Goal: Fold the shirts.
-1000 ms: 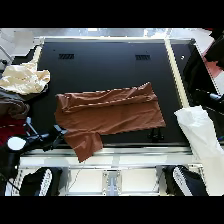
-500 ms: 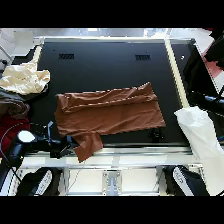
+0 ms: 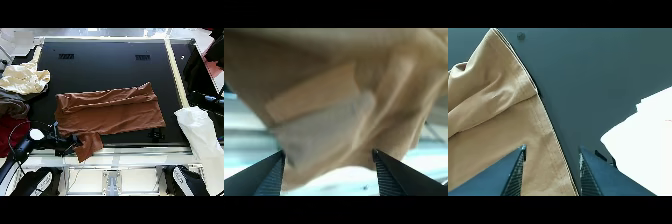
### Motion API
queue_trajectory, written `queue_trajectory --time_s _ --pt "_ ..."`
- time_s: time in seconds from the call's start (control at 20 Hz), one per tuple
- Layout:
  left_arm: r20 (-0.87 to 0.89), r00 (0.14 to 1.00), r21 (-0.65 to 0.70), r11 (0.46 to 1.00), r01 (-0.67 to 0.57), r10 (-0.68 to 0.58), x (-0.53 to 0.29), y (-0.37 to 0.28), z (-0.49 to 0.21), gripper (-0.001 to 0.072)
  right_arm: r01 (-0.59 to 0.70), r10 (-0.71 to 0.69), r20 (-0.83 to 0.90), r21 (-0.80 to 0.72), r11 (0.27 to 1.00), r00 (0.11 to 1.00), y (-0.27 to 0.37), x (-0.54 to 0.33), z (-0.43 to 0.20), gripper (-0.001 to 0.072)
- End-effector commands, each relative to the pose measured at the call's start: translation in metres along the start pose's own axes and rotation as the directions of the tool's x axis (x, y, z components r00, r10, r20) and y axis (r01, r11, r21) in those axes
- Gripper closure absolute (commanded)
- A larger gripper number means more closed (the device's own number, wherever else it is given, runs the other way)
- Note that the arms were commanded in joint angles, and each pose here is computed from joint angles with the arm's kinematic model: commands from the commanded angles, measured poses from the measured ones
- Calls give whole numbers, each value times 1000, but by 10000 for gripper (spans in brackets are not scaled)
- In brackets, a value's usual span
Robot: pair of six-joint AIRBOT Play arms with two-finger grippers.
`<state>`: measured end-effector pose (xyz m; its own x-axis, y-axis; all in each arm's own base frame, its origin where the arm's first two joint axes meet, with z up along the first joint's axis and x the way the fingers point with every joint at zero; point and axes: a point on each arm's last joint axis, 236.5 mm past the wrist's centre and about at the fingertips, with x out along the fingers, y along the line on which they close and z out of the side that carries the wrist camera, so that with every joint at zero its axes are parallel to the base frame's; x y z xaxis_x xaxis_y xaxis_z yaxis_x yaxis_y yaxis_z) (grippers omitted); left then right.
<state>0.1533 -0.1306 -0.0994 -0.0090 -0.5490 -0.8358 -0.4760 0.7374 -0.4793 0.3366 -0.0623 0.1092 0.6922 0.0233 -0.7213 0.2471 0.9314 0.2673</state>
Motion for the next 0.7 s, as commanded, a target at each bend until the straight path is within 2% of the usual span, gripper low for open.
queue_trajectory --time_s 0.0,0.05,0.15,0.25,0.35,0.45,0.55,0.65 --pt "23 998 -43 997 61 -60 6 -14 11 146 0 0 -1 0 1000 1000 0 0 0 322" --pt "26 998 -41 997 61 -60 6 -14 11 207 1 -1 -1 0 1000 1000 0 0 0 323" --pt "33 997 -43 997 66 -65 6 -15 13 396 2 -2 0 -1 1000 1000 -1 0 0 323" --pt "31 996 -46 996 83 -81 6 -19 12 695 2 -2 -2 -1 1000 1000 -1 0 -1 330" --pt "30 993 -26 993 115 -114 5 -27 12 692 17 -18 -22 -11 1000 1000 -5 2 -5 330" --pt "35 991 -10 992 129 -128 3 -30 12 693 45 -41 -143 20 999 989 -17 17 -46 330" --pt "43 990 2 991 134 -134 1 -32 12 693 50 1 -246 199 979 969 -19 44 -101 330" --pt "49 989 30 990 139 -140 -1 -34 12 693 45 96 -326 399 916 940 -9 68 -157 330"
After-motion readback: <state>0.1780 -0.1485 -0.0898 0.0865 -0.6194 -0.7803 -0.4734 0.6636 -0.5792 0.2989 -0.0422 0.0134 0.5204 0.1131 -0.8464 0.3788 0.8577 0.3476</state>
